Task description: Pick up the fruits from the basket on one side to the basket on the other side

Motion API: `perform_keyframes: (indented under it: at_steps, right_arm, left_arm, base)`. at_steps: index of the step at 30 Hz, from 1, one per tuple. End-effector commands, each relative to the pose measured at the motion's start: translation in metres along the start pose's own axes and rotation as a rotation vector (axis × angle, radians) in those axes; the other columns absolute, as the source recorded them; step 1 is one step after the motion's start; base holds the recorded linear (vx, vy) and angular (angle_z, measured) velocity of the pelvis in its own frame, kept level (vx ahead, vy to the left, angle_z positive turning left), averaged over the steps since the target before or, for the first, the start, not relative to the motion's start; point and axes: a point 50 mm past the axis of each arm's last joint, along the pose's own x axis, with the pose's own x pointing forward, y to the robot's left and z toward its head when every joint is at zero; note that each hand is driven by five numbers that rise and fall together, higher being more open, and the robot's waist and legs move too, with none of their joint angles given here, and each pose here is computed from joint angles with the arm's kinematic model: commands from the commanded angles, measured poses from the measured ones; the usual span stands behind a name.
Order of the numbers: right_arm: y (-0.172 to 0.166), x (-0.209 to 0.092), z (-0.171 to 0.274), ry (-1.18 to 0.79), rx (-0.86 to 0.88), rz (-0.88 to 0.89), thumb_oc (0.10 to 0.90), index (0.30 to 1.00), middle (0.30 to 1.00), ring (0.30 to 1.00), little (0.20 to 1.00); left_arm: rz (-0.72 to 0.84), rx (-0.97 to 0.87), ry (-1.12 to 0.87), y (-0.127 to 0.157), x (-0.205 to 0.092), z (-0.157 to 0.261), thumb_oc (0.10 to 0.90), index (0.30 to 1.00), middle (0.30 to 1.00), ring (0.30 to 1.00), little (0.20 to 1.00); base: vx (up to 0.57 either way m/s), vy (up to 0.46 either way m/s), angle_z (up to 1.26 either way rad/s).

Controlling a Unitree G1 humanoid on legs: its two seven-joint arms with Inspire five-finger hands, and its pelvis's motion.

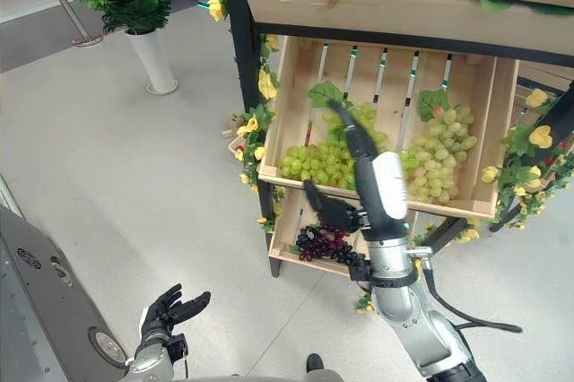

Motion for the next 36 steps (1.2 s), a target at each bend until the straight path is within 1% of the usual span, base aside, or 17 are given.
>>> perform_keyframes:
  at_steps: [1, 4, 6, 9, 12, 17, 20, 22, 23, 24, 25, 27, 28, 31, 33, 34, 36]
  right_arm:
    - [0.012, 0.019, 0.006, -0.022, 0.266, 0.216, 0.800, 0.900, 0.900, 0.900, 0.900]
    - [0.038, 0.015, -0.003, 0.067, 0.363, 0.347, 0.800, 0.900, 0.900, 0.900, 0.900]
    - [0.049, 0.013, -0.008, 0.112, 0.433, 0.379, 0.800, 0.900, 0.900, 0.900, 0.900]
    - [0.061, 0.011, -0.010, 0.133, 0.492, 0.409, 0.800, 0.900, 0.900, 0.900, 0.900]
    - [0.071, 0.009, -0.011, 0.145, 0.545, 0.440, 0.800, 0.900, 0.900, 0.900, 0.900]
    - [0.083, 0.005, -0.017, 0.204, 0.608, 0.469, 0.800, 0.900, 0.900, 0.900, 0.900]
    - [0.096, -0.007, -0.034, 0.327, 0.600, 0.484, 0.800, 0.900, 0.900, 0.900, 0.900]
    - [0.101, -0.014, -0.047, 0.433, 0.603, 0.455, 0.800, 0.900, 0.900, 0.900, 0.900]
    - [0.103, -0.023, -0.062, 0.513, 0.593, 0.417, 0.800, 0.900, 0.900, 0.900, 0.900]
    - [0.103, -0.024, -0.064, 0.529, 0.599, 0.409, 0.800, 0.900, 0.900, 0.900, 0.900]
    - [0.105, -0.039, -0.082, 0.640, 0.606, 0.372, 0.800, 0.900, 0.900, 0.900, 0.900]
    - [0.108, -0.047, -0.090, 0.702, 0.624, 0.351, 0.800, 0.900, 0.900, 0.900, 0.900]
    - [0.117, -0.060, -0.102, 0.802, 0.615, 0.365, 0.800, 0.900, 0.900, 0.900, 0.900]
    - [0.125, -0.074, -0.113, 0.912, 0.639, 0.393, 0.800, 0.900, 0.900, 0.900, 0.900]
    - [0.132, -0.088, -0.121, 1.012, 0.625, 0.447, 0.800, 0.900, 0.900, 0.900, 0.900]
    - [0.135, -0.096, -0.129, 1.101, 0.613, 0.438, 0.800, 0.900, 0.900, 0.900, 0.900]
    - [0.134, -0.099, -0.133, 1.130, 0.622, 0.412, 0.800, 0.900, 0.900, 0.900, 0.900]
  left_arm:
    - [-0.036, 0.084, -0.134, -0.002, 0.013, 0.033, 0.800, 0.900, 0.900, 0.900, 0.900]
    - [-0.025, 0.115, -0.081, -0.004, 0.015, 0.023, 0.800, 0.900, 0.900, 0.900, 0.900]
    - [-0.026, 0.120, -0.066, -0.007, 0.015, 0.020, 0.800, 0.900, 0.900, 0.900, 0.900]
    - [-0.049, 0.114, -0.082, -0.012, 0.013, 0.019, 0.800, 0.900, 0.900, 0.900, 0.900]
    - [-0.060, 0.062, -0.074, -0.014, 0.012, 0.016, 0.800, 0.900, 0.900, 0.900, 0.900]
    - [-0.062, 0.120, -0.080, -0.013, 0.013, 0.013, 0.800, 0.900, 0.900, 0.900, 0.900]
    - [-0.079, 0.182, -0.043, -0.010, 0.015, 0.007, 0.800, 0.900, 0.900, 0.900, 0.900]
    - [-0.093, 0.213, -0.029, -0.010, 0.016, 0.006, 0.800, 0.900, 0.900, 0.900, 0.900]
    - [-0.104, 0.248, -0.027, -0.007, 0.019, 0.009, 0.800, 0.900, 0.900, 0.900, 0.900]
    - [-0.104, 0.249, -0.025, -0.006, 0.020, 0.009, 0.800, 0.900, 0.900, 0.900, 0.900]
    - [-0.114, 0.265, -0.006, -0.003, 0.024, 0.012, 0.800, 0.900, 0.900, 0.900, 0.900]
    - [-0.116, 0.265, 0.009, -0.003, 0.026, 0.012, 0.800, 0.900, 0.900, 0.900, 0.900]
    - [-0.112, 0.267, 0.025, -0.003, 0.028, 0.012, 0.800, 0.900, 0.900, 0.900, 0.900]
    - [-0.117, 0.280, 0.058, -0.003, 0.029, 0.008, 0.800, 0.900, 0.900, 0.900, 0.900]
    - [-0.105, 0.292, 0.113, -0.002, 0.028, -0.003, 0.800, 0.900, 0.900, 0.900, 0.900]
    - [-0.118, 0.294, 0.141, -0.005, 0.024, -0.014, 0.800, 0.900, 0.900, 0.900, 0.900]
    - [-0.134, 0.306, 0.144, -0.008, 0.023, -0.016, 0.800, 0.900, 0.900, 0.900, 0.900]
  base:
    - [0.02, -0.044, 0.11]
    - [0.02, -0.031, 0.08]
    - [0.02, -0.017, 0.08]
    - [0.02, -0.007, 0.15]
    - [0.00, 0.005, 0.03]
    - [0.00, 0.008, 0.13]
    - [0.01, -0.025, 0.17]
    - [-0.02, -0.112, 0.20]
    - [-0.05, -0.133, 0.18]
    - [-0.09, -0.251, 0.40]
    - [-0.06, -0.211, 0.42]
    - [-0.05, -0.332, 0.70]
    - [-0.02, -0.381, 0.79]
    - [-0.03, -0.487, 0.77]
    - [-0.14, -0.472, 0.85]
    - [-0.20, -0.415, 0.79]
    - [-0.24, -0.316, 0.71]
